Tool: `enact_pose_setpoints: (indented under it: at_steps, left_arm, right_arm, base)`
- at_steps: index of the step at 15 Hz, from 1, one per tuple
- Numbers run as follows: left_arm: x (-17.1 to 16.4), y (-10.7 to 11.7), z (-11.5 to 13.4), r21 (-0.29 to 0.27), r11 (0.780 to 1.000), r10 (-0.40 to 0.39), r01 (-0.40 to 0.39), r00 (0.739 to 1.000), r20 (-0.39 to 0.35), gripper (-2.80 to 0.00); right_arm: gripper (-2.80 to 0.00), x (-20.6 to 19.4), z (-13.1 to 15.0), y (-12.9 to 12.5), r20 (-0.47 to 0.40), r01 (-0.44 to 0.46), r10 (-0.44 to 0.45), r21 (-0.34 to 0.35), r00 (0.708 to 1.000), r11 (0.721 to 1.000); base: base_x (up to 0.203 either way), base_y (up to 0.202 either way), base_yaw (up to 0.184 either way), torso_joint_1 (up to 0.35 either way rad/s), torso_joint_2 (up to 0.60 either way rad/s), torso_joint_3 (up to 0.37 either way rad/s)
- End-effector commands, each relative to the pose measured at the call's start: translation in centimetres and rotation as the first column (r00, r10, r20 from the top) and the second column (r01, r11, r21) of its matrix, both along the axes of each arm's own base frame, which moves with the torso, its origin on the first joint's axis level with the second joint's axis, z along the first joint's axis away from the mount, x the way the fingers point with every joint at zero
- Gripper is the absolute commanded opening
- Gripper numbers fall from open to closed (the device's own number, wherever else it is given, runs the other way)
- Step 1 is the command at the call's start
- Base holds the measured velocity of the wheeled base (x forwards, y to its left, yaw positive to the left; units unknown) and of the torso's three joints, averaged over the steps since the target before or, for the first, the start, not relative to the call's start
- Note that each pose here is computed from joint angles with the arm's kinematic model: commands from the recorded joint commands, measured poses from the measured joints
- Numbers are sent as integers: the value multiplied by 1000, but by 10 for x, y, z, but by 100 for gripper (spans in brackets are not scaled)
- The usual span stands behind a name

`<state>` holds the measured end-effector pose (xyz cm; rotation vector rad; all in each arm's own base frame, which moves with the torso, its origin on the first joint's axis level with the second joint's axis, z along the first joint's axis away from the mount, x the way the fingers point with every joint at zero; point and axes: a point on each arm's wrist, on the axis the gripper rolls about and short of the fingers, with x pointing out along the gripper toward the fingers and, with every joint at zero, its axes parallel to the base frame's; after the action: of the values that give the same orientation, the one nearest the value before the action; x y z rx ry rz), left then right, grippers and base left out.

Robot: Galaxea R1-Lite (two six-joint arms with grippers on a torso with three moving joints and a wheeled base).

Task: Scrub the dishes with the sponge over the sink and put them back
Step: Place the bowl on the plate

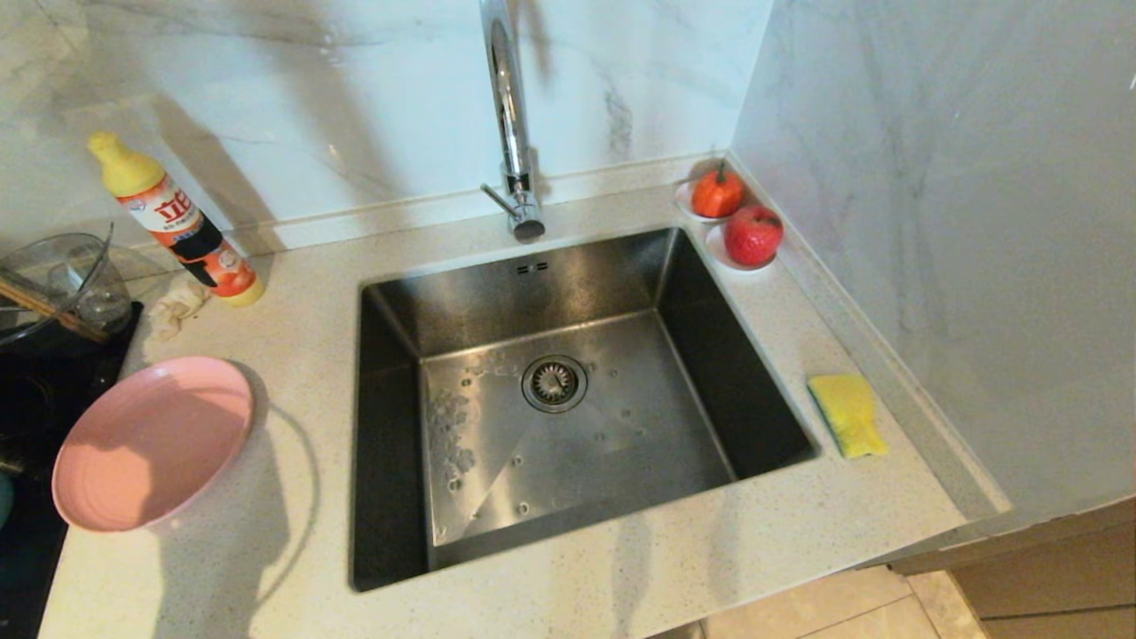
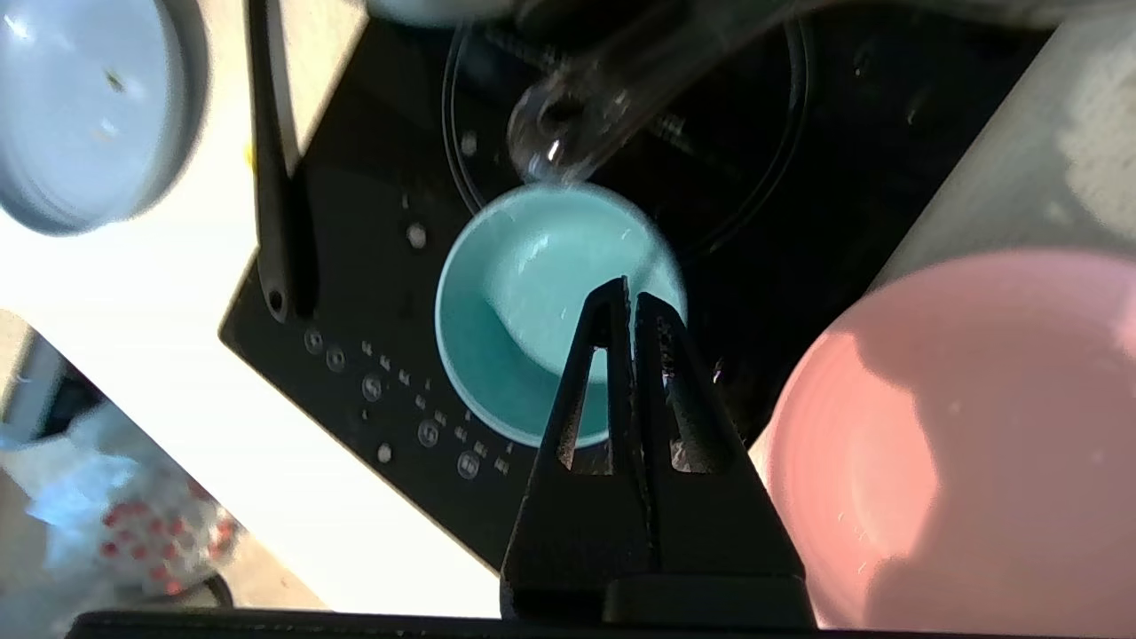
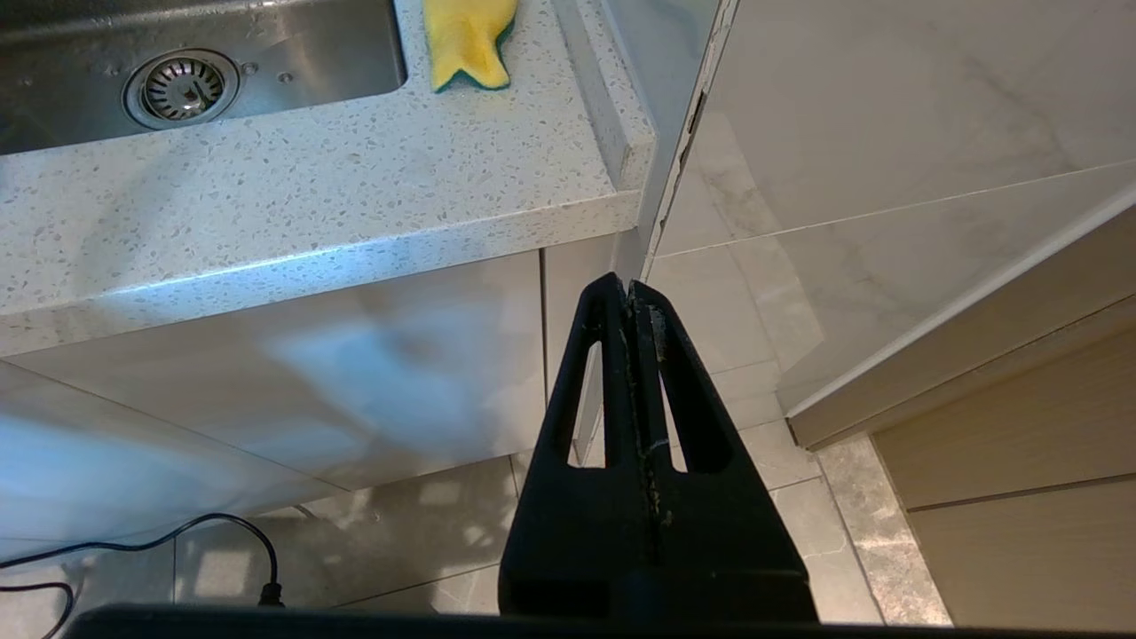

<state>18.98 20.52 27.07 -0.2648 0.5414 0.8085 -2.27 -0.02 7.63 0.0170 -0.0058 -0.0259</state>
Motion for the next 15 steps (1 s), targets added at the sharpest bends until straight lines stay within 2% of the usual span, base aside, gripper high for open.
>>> enact_pose_setpoints:
  at_steps: [1,3,4,8,12,15]
  left_arm:
    - [-4,11,-17,-49,999,-7,5,999,-41,-280]
    - [-9,15,-29,-87,996,-37,32,998,-57,-280]
    - [-9,16,-35,-107,994,-47,39,997,-65,0]
    - [-8,16,-51,-174,982,-88,74,994,-71,0]
    - [-5,20,-71,-236,969,-99,71,989,-106,0]
    - [1,26,-80,-275,957,-122,95,989,-85,0]
  right_arm:
    - [-280,0,0,0,-1,0,0,0,1000,1000]
    - [-280,0,0,0,-1,0,0,0,1000,1000]
    - [-280,0,0,0,-1,0,0,0,1000,1000]
    - [-280,0,0,0,-1,0,0,0,1000,1000]
    - [-280,0,0,0,-1,0,0,0,1000,1000]
    - [-280,0,0,0,-1,0,0,0,1000,1000]
  base:
    - [0,0,0,0,0,0]
    - [0,0,0,0,0,0]
    - [0,0,0,0,0,0]
    - [0,0,0,0,0,0]
    - [0,0,0,0,0,0]
    - [0,0,0,0,0,0]
